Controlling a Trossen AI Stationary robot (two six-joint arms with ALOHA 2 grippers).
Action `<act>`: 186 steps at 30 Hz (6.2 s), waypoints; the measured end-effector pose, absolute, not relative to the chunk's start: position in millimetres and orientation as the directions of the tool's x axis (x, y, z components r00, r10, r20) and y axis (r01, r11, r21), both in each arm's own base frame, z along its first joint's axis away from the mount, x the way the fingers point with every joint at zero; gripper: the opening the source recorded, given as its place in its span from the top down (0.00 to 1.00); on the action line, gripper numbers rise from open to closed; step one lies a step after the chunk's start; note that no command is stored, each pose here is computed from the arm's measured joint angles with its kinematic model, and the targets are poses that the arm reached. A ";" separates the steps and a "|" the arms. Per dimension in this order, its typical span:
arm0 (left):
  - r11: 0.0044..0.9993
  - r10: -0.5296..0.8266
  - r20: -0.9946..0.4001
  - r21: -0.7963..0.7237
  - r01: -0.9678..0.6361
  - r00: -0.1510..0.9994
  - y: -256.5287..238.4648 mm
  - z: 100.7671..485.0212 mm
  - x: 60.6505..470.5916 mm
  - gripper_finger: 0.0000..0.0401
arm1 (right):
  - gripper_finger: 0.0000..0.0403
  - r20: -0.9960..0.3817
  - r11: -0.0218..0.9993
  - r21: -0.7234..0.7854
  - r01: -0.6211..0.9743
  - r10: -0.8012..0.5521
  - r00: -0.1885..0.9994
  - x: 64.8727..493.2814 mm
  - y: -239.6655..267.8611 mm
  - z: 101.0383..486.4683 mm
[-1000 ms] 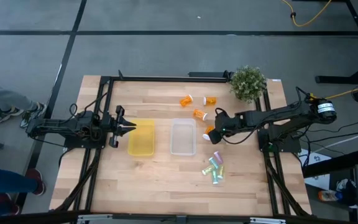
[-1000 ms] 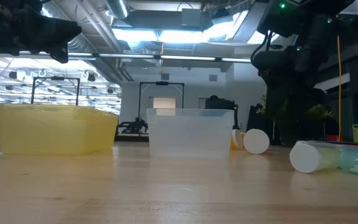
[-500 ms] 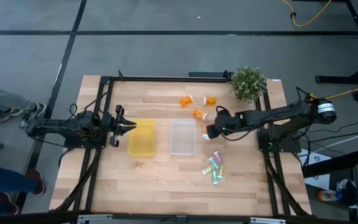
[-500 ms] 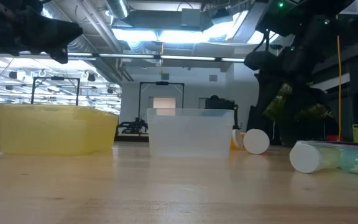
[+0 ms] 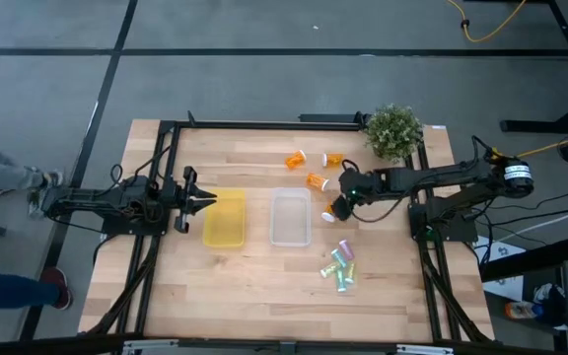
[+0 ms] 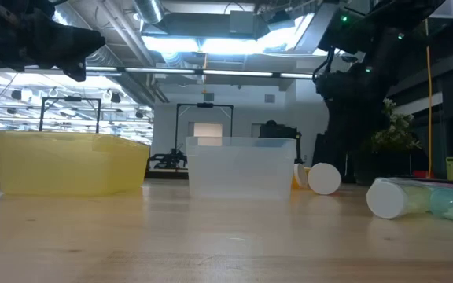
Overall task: Pick and place medicine bottles into bin by pill shape (circle, oval)
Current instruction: Put the orange pill bottle into the yellow bin, then put the pink pill bottle into the transparent bin
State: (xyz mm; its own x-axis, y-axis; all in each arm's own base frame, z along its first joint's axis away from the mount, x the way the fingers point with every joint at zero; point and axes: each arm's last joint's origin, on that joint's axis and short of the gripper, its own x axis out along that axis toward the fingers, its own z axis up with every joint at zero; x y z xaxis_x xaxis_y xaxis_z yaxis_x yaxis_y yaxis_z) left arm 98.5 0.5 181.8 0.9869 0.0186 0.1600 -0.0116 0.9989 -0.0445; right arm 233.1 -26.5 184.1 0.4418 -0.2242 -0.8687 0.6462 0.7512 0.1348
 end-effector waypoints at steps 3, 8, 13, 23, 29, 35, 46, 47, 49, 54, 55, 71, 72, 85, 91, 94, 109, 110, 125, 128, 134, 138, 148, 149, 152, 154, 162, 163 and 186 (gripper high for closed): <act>0.999 0.019 0.160 -0.044 -0.012 0.987 0.5 181.8 98.5 0.87 | 0.36 -0.865 0.926 -0.009 0.378 -0.197 0.461 234.7 -24.2 184.6; 0.999 0.018 0.160 -0.044 -0.011 0.987 0.5 181.8 98.5 0.87 | 0.36 -0.818 0.993 -0.104 -0.061 -0.050 0.574 244.4 -18.7 189.8; 0.999 0.018 0.160 -0.044 -0.011 0.987 0.5 181.8 98.5 0.87 | 0.36 -0.843 0.926 -0.164 -0.339 0.046 0.536 240.7 -12.4 187.1; 0.999 0.017 0.107 -0.044 -0.013 0.994 0.5 176.7 99.2 0.87 | 0.36 -0.834 0.791 -0.401 -0.463 -0.106 0.541 251.7 -12.9 177.4; 0.999 0.017 0.107 -0.044 -0.013 0.994 0.5 176.7 99.2 0.87 | 0.36 -0.889 0.759 -0.361 -0.542 -0.105 0.445 258.5 -13.3 163.2; 0.999 0.017 0.108 -0.044 -0.013 0.994 0.5 176.8 99.2 0.87 | 0.36 -0.911 0.760 -0.332 -0.558 -0.105 0.399 270.2 -14.7 154.8; 0.999 0.017 0.109 -0.044 -0.013 0.994 0.5 176.9 99.2 0.87 | 0.36 -0.933 0.862 -0.281 -0.423 -0.143 0.330 271.8 -15.8 138.4; 0.999 0.017 0.109 -0.044 -0.012 0.994 0.5 176.9 99.2 0.87 | 0.36 -0.930 0.884 -0.277 -0.377 -0.149 0.336 271.3 -16.1 140.6; 0.999 0.017 0.109 -0.044 -0.012 0.994 0.5 176.9 99.2 0.87 | 0.37 -0.932 0.919 -0.255 -0.302 -0.150 0.331 268.8 -16.2 144.0; 0.999 0.017 0.109 -0.044 -0.013 0.994 0.5 176.9 99.2 0.87 | 0.46 -0.947 0.967 -0.155 -0.204 -0.087 0.309 266.7 -14.2 140.5; 0.999 0.017 0.109 -0.044 -0.012 0.994 0.5 176.9 99.2 0.87 | 0.48 -0.949 0.972 -0.133 -0.194 -0.069 0.307 266.9 -13.7 139.2; 0.999 0.017 0.109 -0.044 -0.013 0.994 0.5 176.9 99.2 0.87 | 0.56 -0.972 0.995 -0.029 0.092 -0.050 0.231 276.5 -11.0 168.4; 0.999 0.018 0.110 -0.044 -0.013 0.994 0.5 177.0 99.2 0.87 | 0.56 -0.973 0.994 -0.042 0.098 -0.062 0.221 278.3 -10.9 175.6; 0.999 0.017 0.109 -0.044 -0.012 0.994 0.4 176.9 99.2 0.87 | 0.55 -0.882 0.986 -0.138 0.089 -0.163 0.442 319.1 -3.8 272.7; 0.999 0.017 0.109 -0.044 -0.012 0.994 0.5 176.9 99.2 0.87 | 0.55 -0.710 0.992 -0.097 0.083 -0.128 0.692 345.5 -2.5 287.5; 0.999 0.017 0.109 -0.044 -0.012 0.994 0.5 176.8 99.2 0.87 | 0.55 -0.658 0.994 -0.062 0.092 -0.110 0.745 359.0 -0.8 281.6; 0.999 0.017 0.109 -0.044 -0.012 0.994 0.4 176.9 99.2 0.87 | 0.54 -0.627 1.000 0.000 -0.016 0.012 0.779 463.3 20.3 212.9; 0.999 0.017 0.109 -0.044 -0.012 0.994 0.5 176.9 99.2 0.87 | 0.54 -0.628 1.000 0.000 -0.016 0.013 0.779 470.6 20.6 209.4; 1.000 0.017 0.110 -0.027 -0.014 0.994 0.4 177.0 99.2 0.87 | 0.47 -0.579 0.994 0.098 0.052 0.014 0.815 505.1 22.2 215.7; 1.000 0.017 0.110 -0.006 -0.016 0.994 0.5 176.9 99.2 0.87 | 0.44 -0.579 0.991 0.113 0.064 0.014 0.815 505.1 22.2 215.7; 1.000 0.017 0.101 0.003 -0.017 0.995 0.4 176.1 99.3 0.87 | 0.41 -0.573 0.991 0.114 0.064 0.013 0.819 505.5 22.2 216.3; 1.000 0.026 -0.019 -0.017 -0.026 0.999 0.7 168.6 98.8 0.87 | 0.41 -0.582 0.991 0.113 0.065 0.013 0.813 504.7 22.1 216.0; 0.974 0.039 -0.278 -0.204 -0.099 0.960 1.1 164.9 90.5 0.87 | 0.42 -0.676 0.959 0.184 0.218 -0.038 0.736 467.6 9.9 265.9; 0.971 0.039 -0.292 -0.216 -0.106 0.956 1.1 163.6 90.3 0.87 | 0.43 -0.695 0.954 0.177 0.241 -0.053 0.717 461.1 8.5 271.7; 0.959 0.039 -0.302 -0.256 -0.121 0.952 1.1 163.0 90.0 0.87 | 0.45 -0.767 0.942 0.133 0.309 -0.100 0.634 434.5 6.7 291.6; 0.948 0.034 -0.314 -0.289 -0.130 0.949 1.0 162.1 90.7 0.87 | 0.46 -0.814 0.935 0.098 0.341 -0.121 0.568 415.5 6.0 303.1; 0.914 0.009 -0.414 -0.365 -0.175 0.910 0.2 154.2 96.5 0.87 | 0.48 -0.970 0.865 -0.005 0.502 -0.125 0.207 335.1 20.7 334.3; 0.914 0.011 -0.430 -0.361 -0.183 0.903 0.3 152.9 97.5 0.87 | 0.48 -0.979 0.855 -0.023 0.518 -0.125 0.162 326.4 24.4 337.0; 0.918 0.009 -0.470 -0.347 -0.194 0.883 0.2 149.3 102.6 0.87 | 0.48 -0.985 0.788 0.027 0.616 -0.084 0.150 292.6 112.0 272.2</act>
